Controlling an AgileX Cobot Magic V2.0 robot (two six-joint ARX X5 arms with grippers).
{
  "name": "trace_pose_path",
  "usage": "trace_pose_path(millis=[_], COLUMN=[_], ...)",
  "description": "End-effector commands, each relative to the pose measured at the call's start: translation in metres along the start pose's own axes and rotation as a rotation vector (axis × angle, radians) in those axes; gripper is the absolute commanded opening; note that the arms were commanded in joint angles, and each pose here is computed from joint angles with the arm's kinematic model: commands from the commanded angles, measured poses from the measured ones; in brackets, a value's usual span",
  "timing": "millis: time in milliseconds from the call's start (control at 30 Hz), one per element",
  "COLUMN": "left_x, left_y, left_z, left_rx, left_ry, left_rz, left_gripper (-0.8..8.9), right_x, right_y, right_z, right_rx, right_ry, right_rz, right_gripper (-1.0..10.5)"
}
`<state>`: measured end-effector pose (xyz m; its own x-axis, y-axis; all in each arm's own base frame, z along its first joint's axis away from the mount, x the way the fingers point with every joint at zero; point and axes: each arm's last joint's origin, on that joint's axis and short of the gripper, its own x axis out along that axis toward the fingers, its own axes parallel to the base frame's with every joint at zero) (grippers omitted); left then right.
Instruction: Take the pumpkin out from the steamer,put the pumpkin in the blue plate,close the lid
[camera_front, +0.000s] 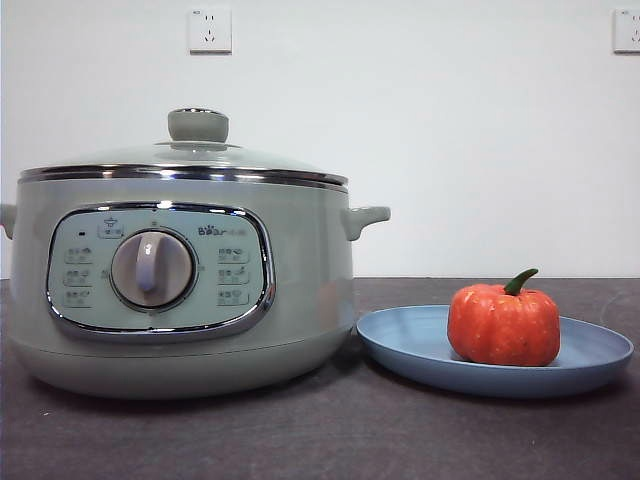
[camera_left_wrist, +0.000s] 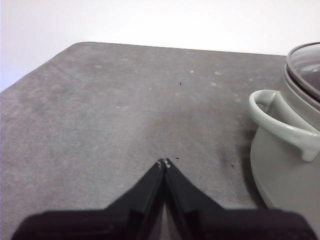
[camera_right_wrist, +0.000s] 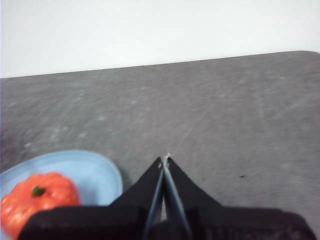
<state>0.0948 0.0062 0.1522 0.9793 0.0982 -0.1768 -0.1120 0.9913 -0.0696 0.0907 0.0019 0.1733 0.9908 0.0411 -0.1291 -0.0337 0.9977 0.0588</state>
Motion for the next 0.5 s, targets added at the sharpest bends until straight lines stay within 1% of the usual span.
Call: trace_pose_path(millis=[33, 167, 333, 500], left_x=[0.001, 0.001, 0.001, 0.001], left_y=[0.001, 0.001, 0.001, 0.001], left_z=[-0.004, -0.004, -0.004, -0.004], left_rx=[-0.006, -0.006, -0.006, -0.006], left_ry=[0.012, 0.012, 0.012, 0.012], left_rz=[0.004, 0.004, 0.004, 0.004], left_gripper=[-0.03, -0.03, -0.03, -0.03], right_x=[0.004, 0.005, 0.004, 0.004], right_y=[0.001, 0.001, -0.001, -0.001], right_z=[-0.008, -0.015, -0.022, -0.022], right_rx=[-0.001, 0.0, 0.002, 0.003], right_ry=[-0.007, 0.044, 0.116, 0.119], right_rz=[0.052, 0.047, 0.017, 0.013], right_gripper=[-0.1, -0.1, -0.1, -0.1])
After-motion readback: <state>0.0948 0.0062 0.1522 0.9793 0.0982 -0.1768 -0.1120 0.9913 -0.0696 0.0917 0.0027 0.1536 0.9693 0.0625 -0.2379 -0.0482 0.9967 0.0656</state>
